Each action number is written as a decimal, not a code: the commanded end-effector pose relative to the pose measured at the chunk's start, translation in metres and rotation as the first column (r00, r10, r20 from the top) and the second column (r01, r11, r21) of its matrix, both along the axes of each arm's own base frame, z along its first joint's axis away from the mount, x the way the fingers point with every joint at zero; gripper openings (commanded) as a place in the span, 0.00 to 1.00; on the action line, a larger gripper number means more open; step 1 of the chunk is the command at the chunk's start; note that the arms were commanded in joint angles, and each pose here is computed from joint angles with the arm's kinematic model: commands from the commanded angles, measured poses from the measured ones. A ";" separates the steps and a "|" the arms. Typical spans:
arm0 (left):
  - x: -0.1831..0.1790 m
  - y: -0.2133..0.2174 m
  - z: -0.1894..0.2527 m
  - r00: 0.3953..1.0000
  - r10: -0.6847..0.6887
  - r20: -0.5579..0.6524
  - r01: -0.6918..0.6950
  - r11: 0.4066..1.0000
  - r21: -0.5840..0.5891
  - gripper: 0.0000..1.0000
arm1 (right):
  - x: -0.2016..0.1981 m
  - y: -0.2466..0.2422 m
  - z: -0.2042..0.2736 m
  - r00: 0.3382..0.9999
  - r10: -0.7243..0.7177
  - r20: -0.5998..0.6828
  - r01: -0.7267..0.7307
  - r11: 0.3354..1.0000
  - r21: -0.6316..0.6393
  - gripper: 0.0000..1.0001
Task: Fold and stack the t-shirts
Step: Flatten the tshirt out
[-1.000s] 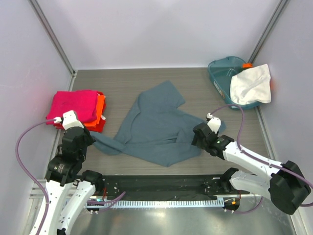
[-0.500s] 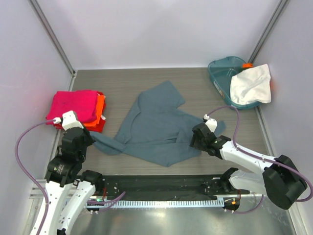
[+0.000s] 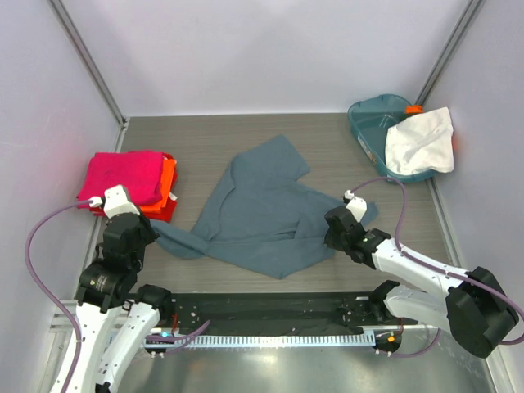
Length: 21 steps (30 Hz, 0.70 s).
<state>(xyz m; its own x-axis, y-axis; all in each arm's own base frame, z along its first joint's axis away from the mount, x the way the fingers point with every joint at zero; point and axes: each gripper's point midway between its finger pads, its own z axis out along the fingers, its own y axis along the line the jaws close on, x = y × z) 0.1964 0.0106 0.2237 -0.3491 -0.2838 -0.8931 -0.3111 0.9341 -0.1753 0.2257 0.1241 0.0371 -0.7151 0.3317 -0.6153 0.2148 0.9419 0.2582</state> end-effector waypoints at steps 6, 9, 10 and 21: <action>0.004 0.002 0.006 0.999 0.019 0.034 -0.018 1.000 -0.006 0.00 | 0.016 -0.005 0.018 0.996 -0.016 0.087 0.018 1.000 -0.021 0.01; 0.004 0.002 0.005 0.999 0.021 0.031 -0.020 1.000 -0.006 0.00 | 0.020 -0.006 0.028 0.993 -0.011 0.118 0.014 1.000 -0.024 0.01; 0.004 0.004 0.006 0.999 0.029 0.032 -0.029 1.000 -0.003 0.00 | 0.023 -0.006 0.036 0.990 -0.013 0.140 0.016 1.000 -0.022 0.01; 0.032 0.000 0.056 0.998 0.052 0.041 -0.052 0.999 0.004 0.00 | 0.071 -0.014 0.188 0.893 -0.056 0.446 0.078 0.996 -0.033 0.01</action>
<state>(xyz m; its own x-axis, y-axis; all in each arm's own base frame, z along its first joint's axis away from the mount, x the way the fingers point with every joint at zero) 0.2136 0.0126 0.2340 -0.4013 -0.2627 -0.8775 -0.3551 0.9277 -0.1154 0.2724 0.1173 0.1528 -0.4947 0.3221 -0.8072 0.1498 0.9465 0.2859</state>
